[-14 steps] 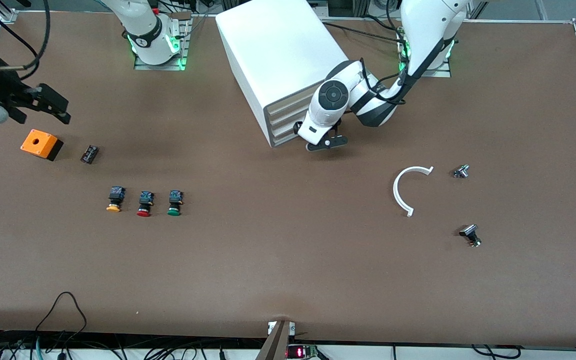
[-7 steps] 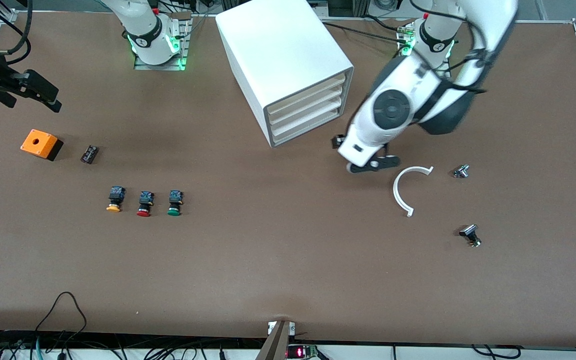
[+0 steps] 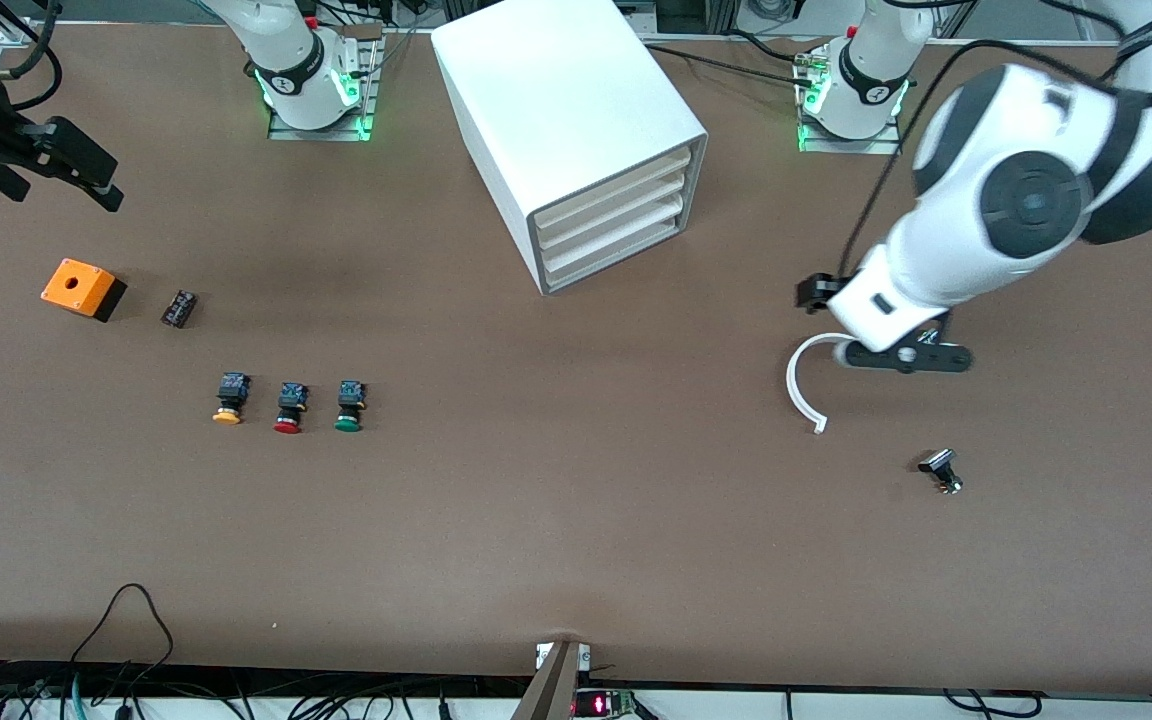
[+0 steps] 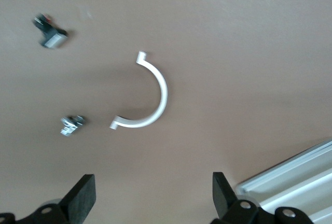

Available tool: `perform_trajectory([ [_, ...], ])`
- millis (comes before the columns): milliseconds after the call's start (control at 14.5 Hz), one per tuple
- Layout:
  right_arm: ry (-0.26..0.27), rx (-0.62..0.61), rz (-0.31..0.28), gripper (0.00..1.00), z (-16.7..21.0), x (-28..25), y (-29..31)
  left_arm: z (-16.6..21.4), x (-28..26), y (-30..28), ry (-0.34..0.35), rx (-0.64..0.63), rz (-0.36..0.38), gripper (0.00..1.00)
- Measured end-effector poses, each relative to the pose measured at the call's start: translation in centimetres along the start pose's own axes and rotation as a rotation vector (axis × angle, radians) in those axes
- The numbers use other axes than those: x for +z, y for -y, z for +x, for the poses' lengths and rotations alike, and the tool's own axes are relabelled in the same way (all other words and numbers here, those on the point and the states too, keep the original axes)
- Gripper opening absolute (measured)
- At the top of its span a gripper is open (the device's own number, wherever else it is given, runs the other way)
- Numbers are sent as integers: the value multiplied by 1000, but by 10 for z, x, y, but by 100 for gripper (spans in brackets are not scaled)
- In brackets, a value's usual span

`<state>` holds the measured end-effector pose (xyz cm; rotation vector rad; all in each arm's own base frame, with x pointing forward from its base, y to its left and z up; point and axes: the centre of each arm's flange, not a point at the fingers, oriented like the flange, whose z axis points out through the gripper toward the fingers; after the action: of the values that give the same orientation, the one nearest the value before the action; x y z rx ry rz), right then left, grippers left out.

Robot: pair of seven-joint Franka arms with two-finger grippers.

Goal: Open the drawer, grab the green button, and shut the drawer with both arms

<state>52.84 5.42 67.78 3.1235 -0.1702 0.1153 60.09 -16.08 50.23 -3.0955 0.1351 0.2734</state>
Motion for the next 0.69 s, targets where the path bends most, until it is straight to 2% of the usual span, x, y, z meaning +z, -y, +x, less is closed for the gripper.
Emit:
perform_trajectory([
  [276,-7,0,4,100,6,-3,0,-20,-43,90,-41,64,9,99],
  [484,-6,0,5,100,8,-1,0,-44,-58,146,-78,16,-90,99],
  [622,-6,0,5,100,8,-1,0,-61,-67,157,-178,-5,-82,100],
  [691,-5,1,5,100,8,-1,0,-71,-68,153,-204,0,-73,100],
])
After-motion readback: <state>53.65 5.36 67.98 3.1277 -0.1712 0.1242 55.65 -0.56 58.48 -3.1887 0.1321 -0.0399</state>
